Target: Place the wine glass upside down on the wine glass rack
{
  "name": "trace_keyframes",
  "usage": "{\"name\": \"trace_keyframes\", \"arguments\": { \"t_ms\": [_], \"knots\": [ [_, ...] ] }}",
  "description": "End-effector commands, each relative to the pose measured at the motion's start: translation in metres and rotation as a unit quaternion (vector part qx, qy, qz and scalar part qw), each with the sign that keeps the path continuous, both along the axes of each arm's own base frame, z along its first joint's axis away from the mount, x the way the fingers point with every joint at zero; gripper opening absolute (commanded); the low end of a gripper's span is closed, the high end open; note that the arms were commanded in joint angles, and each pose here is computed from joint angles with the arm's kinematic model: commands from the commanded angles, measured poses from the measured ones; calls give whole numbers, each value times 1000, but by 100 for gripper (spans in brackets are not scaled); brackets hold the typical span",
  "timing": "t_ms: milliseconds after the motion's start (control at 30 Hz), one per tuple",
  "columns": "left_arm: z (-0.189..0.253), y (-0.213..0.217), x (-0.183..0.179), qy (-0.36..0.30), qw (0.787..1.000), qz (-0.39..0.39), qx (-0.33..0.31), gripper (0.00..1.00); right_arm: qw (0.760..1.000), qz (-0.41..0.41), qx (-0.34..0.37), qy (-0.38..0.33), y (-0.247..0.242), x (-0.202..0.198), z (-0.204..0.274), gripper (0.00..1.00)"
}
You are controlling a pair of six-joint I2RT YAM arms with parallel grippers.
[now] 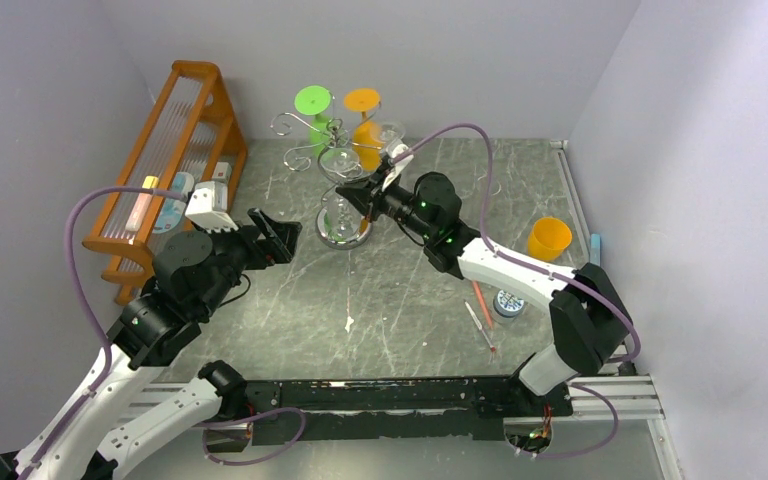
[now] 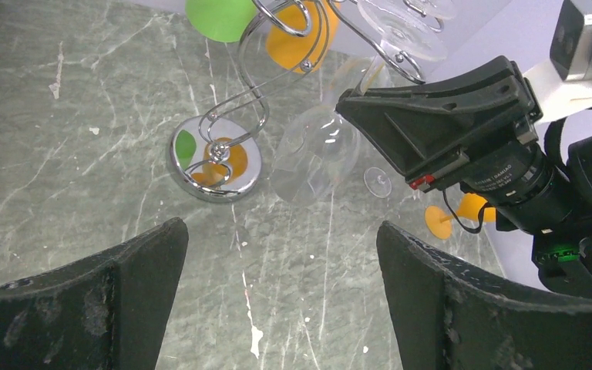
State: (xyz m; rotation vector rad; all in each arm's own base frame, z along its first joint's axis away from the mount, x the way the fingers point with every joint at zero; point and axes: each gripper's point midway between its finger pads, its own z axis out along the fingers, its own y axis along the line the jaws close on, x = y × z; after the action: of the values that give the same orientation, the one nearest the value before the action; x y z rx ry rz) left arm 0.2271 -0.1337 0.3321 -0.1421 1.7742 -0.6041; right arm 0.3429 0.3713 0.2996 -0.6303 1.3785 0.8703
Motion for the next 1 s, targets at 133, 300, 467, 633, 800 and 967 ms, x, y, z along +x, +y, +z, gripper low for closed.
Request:
{"name": "trace_keyframes", "arguments": {
  "t_ms": [133,300,467,633,800,967],
  "knots": [
    [6,3,0,-4,1000,7,-1,95,997,35,27,-66,-4,-21,31,0],
    [3,2,0,-1,1000,6,-1,95,996,16,44,-73,-16,-25,33,0],
    [2,1,-1,1,1000,3,-2,95,997,-25,45,-53,-25,-13,29,0],
    [1,2,-2,2,1000,4,-1,95,997,-49,43,-28,-28,-1,22,0],
    [1,3,-2,3,1000,4,-1,95,998,-56,42,-8,-27,4,15,9],
    [-1,3,-2,6,1000,7,-5,95,997,-65,30,5,-31,5,5,34]
  ]
}}
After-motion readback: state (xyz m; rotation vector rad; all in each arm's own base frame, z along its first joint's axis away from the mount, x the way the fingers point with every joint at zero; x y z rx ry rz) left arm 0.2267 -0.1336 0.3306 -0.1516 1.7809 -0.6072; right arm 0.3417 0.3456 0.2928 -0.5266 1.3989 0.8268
